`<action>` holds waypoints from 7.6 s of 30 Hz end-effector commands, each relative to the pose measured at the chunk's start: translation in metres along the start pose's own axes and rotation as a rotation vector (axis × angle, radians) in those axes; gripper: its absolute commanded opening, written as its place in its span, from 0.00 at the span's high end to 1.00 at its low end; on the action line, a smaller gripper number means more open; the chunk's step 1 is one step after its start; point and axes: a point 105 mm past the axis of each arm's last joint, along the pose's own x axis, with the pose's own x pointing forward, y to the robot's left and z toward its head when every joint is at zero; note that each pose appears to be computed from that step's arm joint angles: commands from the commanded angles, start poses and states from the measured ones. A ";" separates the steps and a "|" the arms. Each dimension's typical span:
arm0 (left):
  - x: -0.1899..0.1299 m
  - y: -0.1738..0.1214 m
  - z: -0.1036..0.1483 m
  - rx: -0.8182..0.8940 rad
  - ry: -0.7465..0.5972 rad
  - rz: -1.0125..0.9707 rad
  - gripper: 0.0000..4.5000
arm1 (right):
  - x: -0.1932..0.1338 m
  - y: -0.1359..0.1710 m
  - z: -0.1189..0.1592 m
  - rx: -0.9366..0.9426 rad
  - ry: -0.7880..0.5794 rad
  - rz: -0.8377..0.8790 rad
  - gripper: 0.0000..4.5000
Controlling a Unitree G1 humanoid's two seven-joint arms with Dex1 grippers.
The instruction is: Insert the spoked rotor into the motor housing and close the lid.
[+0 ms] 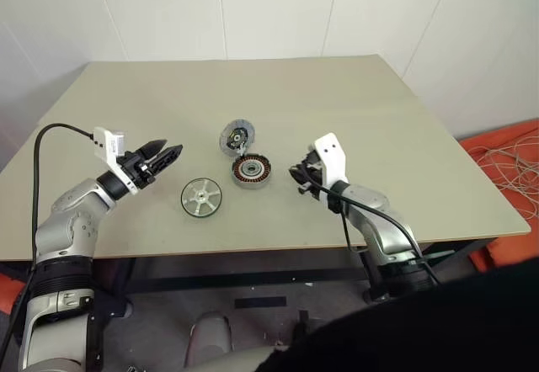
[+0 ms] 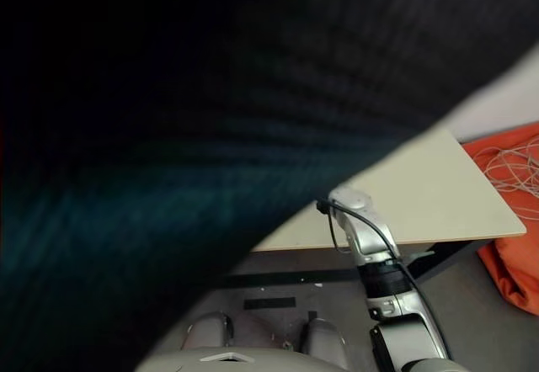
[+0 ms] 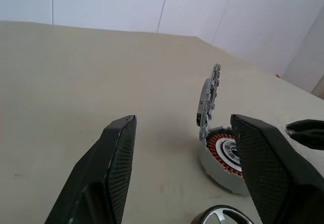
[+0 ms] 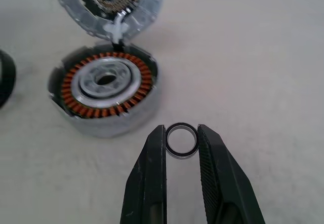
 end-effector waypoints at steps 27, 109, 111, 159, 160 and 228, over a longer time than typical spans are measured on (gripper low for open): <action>0.000 -0.002 0.009 0.074 -0.027 0.021 0.30 | 0.063 0.027 0.020 -0.087 -0.022 0.111 0.87; -0.007 0.004 0.010 0.105 -0.029 0.060 0.30 | 0.069 0.032 0.021 -0.135 -0.040 0.103 0.09; -0.006 0.004 0.010 0.105 -0.027 0.058 0.30 | 0.068 0.032 0.024 -0.129 -0.055 0.102 0.00; -0.007 0.005 0.007 0.107 -0.020 0.067 0.30 | 0.064 0.035 0.007 -0.110 -0.020 0.112 0.99; -0.007 0.005 0.007 0.108 -0.020 0.069 0.30 | 0.064 0.035 0.007 -0.111 -0.021 0.113 0.99; -0.008 0.008 0.011 0.119 -0.020 0.073 0.30 | 0.079 0.029 0.038 -0.086 -0.129 0.090 0.99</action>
